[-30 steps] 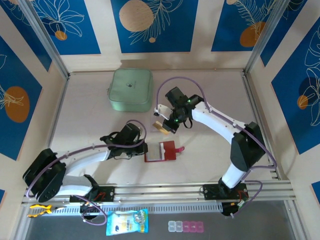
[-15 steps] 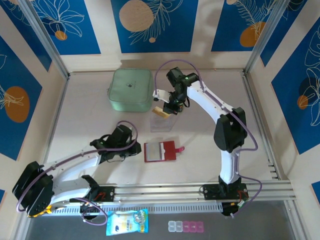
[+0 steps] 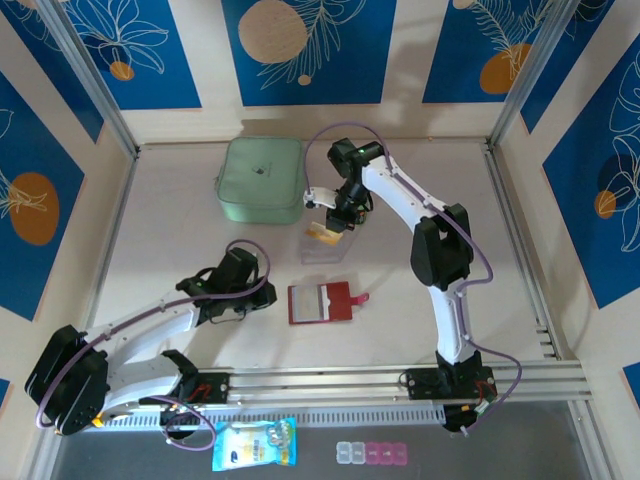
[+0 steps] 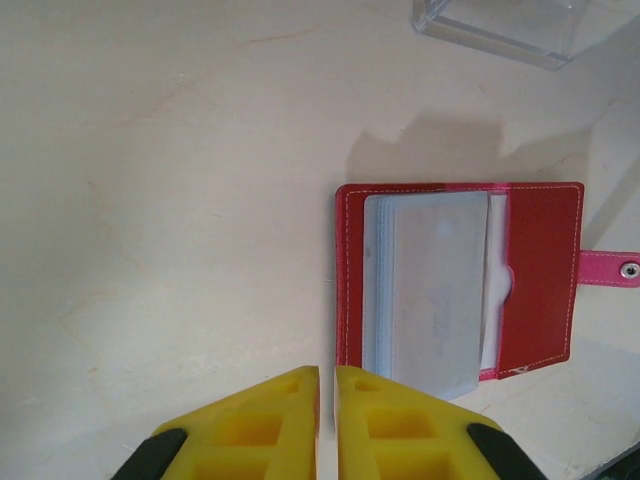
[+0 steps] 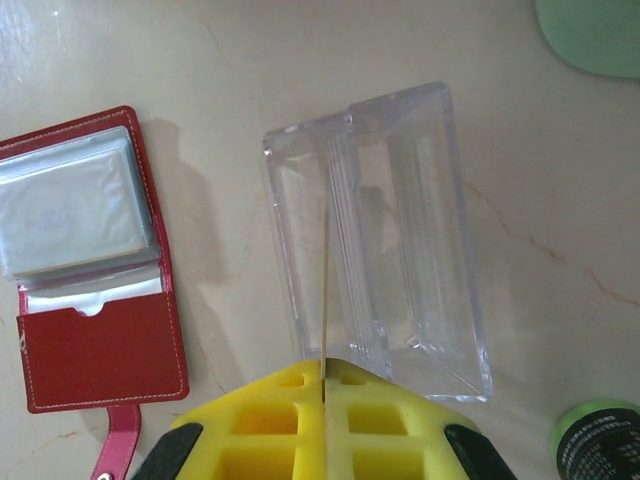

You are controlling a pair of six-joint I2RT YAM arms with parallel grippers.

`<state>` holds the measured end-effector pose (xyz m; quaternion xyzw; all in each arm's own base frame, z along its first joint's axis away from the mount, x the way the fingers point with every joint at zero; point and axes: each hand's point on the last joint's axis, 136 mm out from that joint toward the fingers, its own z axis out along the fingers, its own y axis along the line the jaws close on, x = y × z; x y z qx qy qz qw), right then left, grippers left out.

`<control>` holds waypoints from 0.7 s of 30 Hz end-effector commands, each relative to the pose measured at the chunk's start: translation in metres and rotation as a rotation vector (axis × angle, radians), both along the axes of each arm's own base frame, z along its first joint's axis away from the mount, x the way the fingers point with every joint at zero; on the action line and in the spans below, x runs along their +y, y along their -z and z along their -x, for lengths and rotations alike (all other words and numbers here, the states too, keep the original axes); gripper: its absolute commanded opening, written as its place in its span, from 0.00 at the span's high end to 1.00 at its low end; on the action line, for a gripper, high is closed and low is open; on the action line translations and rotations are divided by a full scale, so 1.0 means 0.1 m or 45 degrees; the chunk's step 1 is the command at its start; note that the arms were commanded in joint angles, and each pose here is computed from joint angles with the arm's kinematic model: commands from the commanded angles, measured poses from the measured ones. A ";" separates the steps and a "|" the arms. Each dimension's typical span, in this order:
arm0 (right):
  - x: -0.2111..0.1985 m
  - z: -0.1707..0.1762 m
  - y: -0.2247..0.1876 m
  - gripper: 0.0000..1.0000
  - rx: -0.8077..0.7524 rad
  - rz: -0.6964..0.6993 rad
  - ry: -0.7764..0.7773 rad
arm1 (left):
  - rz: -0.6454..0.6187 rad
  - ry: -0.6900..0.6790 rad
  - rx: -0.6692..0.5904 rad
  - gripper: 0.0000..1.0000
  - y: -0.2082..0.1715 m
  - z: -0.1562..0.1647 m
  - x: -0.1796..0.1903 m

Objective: Take the credit cards out of the card holder

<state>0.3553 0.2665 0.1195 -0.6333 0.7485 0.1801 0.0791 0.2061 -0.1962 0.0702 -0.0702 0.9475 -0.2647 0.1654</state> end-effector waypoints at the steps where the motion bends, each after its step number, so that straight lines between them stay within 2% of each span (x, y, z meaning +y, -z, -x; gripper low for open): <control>1: -0.01 0.04 0.03 1.00 0.051 0.006 -0.036 | -0.013 0.016 0.030 0.88 0.07 0.03 0.04; 21: 0.12 0.27 0.33 1.00 0.200 0.050 -0.121 | -0.007 0.008 0.051 0.89 0.13 -0.01 0.07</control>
